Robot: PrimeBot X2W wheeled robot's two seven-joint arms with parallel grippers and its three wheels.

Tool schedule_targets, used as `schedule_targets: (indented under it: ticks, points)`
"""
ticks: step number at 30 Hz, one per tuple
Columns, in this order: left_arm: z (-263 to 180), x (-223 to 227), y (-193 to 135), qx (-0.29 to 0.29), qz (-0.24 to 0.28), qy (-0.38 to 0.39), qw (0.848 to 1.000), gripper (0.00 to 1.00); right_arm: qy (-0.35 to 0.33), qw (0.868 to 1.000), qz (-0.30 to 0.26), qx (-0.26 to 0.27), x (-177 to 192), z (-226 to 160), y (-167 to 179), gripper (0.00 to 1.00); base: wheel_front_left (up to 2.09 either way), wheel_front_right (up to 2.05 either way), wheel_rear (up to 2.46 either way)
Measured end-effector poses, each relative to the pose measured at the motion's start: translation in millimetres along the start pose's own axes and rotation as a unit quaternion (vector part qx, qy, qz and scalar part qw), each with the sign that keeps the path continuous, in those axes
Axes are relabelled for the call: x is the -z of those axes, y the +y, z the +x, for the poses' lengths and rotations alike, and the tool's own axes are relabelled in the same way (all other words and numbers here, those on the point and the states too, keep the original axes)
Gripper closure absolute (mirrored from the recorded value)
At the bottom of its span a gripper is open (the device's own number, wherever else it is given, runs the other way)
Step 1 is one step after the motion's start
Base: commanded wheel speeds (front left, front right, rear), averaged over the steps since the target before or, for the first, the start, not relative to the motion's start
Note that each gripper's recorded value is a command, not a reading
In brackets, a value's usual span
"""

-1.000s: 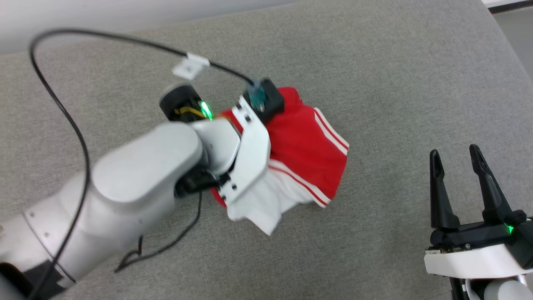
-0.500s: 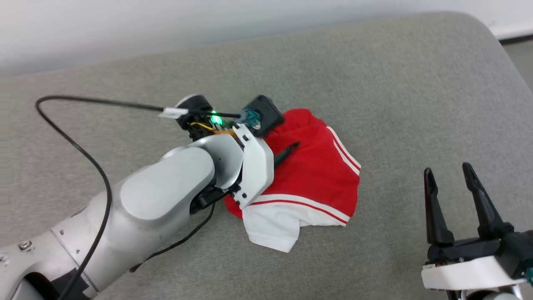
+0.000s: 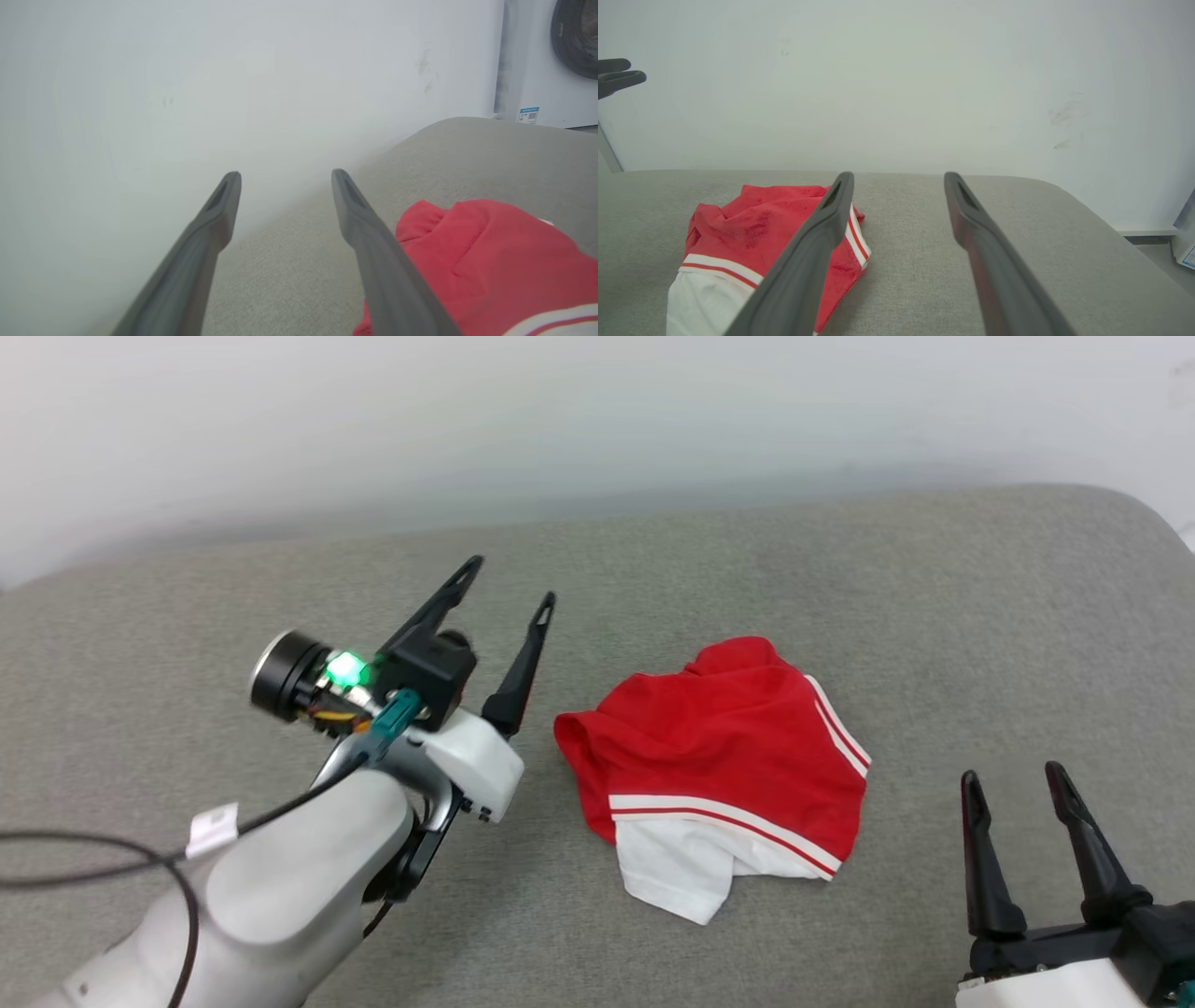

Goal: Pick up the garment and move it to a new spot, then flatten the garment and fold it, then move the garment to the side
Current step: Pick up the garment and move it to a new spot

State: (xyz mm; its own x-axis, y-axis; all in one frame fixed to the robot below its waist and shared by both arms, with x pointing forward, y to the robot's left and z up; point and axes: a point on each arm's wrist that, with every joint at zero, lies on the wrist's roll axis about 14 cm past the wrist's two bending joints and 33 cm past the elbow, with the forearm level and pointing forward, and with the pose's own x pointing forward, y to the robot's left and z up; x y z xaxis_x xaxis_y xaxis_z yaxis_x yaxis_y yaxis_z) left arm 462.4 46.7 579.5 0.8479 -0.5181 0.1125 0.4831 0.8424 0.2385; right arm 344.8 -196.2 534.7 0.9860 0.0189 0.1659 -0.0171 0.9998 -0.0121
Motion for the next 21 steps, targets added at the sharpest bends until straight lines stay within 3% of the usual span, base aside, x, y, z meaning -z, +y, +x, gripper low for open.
schedule_targets:
  ticks: [9, 17, 21]
  points:
    - [-61, -21, 47, -0.155, 0.004, -0.04, 0.987, 0.0, -0.012, 1.0, 0.011, -0.02, -7, -1, 13, 0.0, 0.0, 0.0, 0.0]
    - [-111, -12, 57, -0.235, -0.008, -0.037, 0.971, 0.0, -0.018, 0.999, 0.017, -0.021, -11, -5, 14, 0.0, 0.0, 0.0, 0.0]
    - [-129, 0, 50, -0.248, -0.023, -0.023, 0.968, 0.0, -0.016, 0.999, 0.026, -0.019, -10, -8, 13, 0.0, 0.0, 0.0, 0.0]
